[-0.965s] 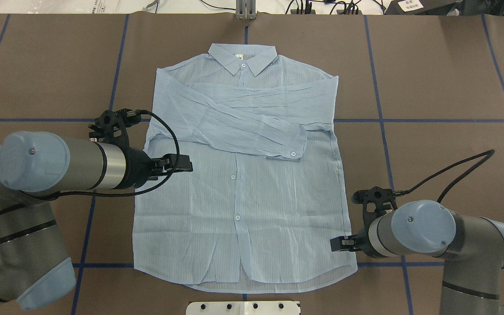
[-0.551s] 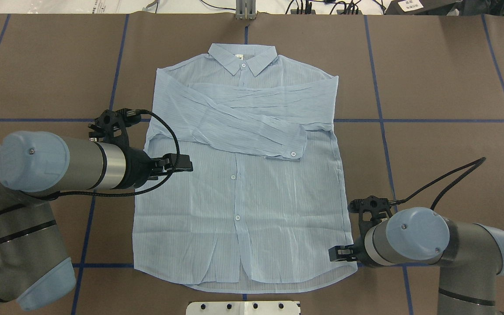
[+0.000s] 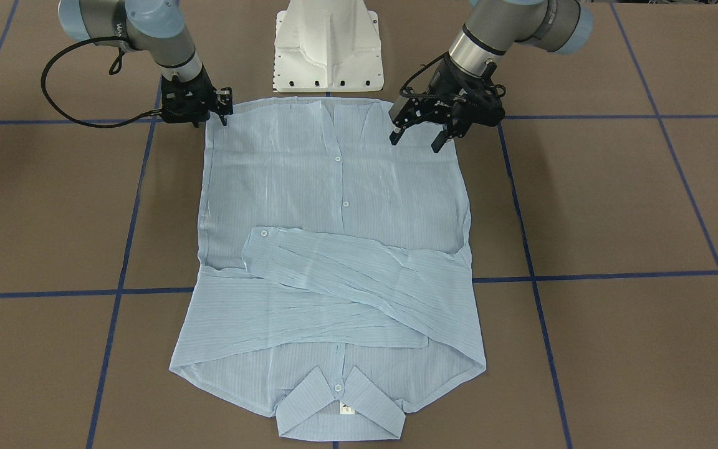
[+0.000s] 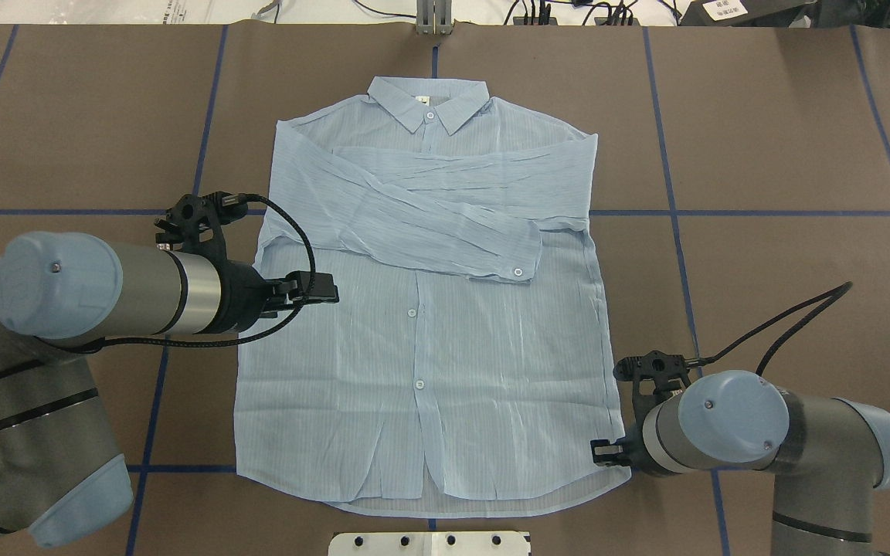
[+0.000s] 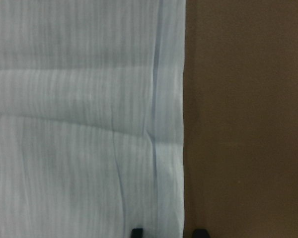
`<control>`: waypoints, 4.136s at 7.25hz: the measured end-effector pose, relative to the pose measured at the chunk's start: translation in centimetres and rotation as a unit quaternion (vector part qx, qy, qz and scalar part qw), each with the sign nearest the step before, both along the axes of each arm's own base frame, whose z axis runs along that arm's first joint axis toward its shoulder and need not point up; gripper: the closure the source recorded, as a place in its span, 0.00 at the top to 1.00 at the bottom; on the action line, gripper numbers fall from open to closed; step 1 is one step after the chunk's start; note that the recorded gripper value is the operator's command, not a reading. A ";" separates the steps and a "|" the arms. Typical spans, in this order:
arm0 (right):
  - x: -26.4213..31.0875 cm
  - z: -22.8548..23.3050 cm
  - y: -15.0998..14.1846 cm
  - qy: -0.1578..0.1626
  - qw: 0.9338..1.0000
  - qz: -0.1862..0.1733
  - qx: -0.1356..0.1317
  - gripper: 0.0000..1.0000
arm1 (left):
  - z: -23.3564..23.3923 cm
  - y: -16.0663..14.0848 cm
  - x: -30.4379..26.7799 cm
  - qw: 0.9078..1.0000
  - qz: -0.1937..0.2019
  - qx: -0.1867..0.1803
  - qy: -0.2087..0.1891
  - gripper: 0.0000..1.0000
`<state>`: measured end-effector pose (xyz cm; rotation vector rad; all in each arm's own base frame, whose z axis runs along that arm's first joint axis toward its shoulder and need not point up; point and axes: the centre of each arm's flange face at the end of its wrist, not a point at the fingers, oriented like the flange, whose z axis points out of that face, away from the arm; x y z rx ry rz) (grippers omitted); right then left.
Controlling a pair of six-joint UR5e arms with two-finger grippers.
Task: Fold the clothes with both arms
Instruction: 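Move the left gripper to the shirt side while the right gripper lowers, then grasp both side edges near the hem with the left and right grippers, then lift the hem with both grippers and fold it up toward the collar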
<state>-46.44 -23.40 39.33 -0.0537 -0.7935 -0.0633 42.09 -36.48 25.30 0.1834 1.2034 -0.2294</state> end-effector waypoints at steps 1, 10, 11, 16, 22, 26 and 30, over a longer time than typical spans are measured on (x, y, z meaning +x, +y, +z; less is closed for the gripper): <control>0.0 -0.3 0.0 -0.003 1.000 -0.002 -0.002 0.00 | 0.2 0.0 0.1 1.000 0.000 -0.001 -0.002 0.99; 1.1 -4.7 -0.9 -0.046 0.998 0.038 0.016 0.00 | 12.1 11.5 3.4 0.989 0.061 -0.096 -0.096 0.81; 1.2 -4.9 -1.0 -0.048 0.998 0.041 0.018 0.00 | 12.3 12.6 4.1 0.988 0.064 -0.104 -0.098 0.67; 1.4 -4.9 -1.4 -0.048 0.998 0.045 0.017 0.00 | 12.5 13.6 5.3 0.985 0.068 -0.114 -0.115 0.00; 3.0 -4.9 -4.0 -0.049 0.996 0.066 0.019 0.00 | 9.9 12.4 2.7 0.983 0.075 -0.107 -0.128 0.00; 3.9 -5.8 -5.0 -0.060 0.996 0.071 0.015 0.00 | 9.3 11.1 1.4 0.984 0.074 -0.096 -0.134 0.00; 6.0 -7.3 -6.4 -0.080 0.994 0.080 0.008 0.00 | 9.0 8.4 -0.3 0.985 0.079 -0.083 -0.129 0.00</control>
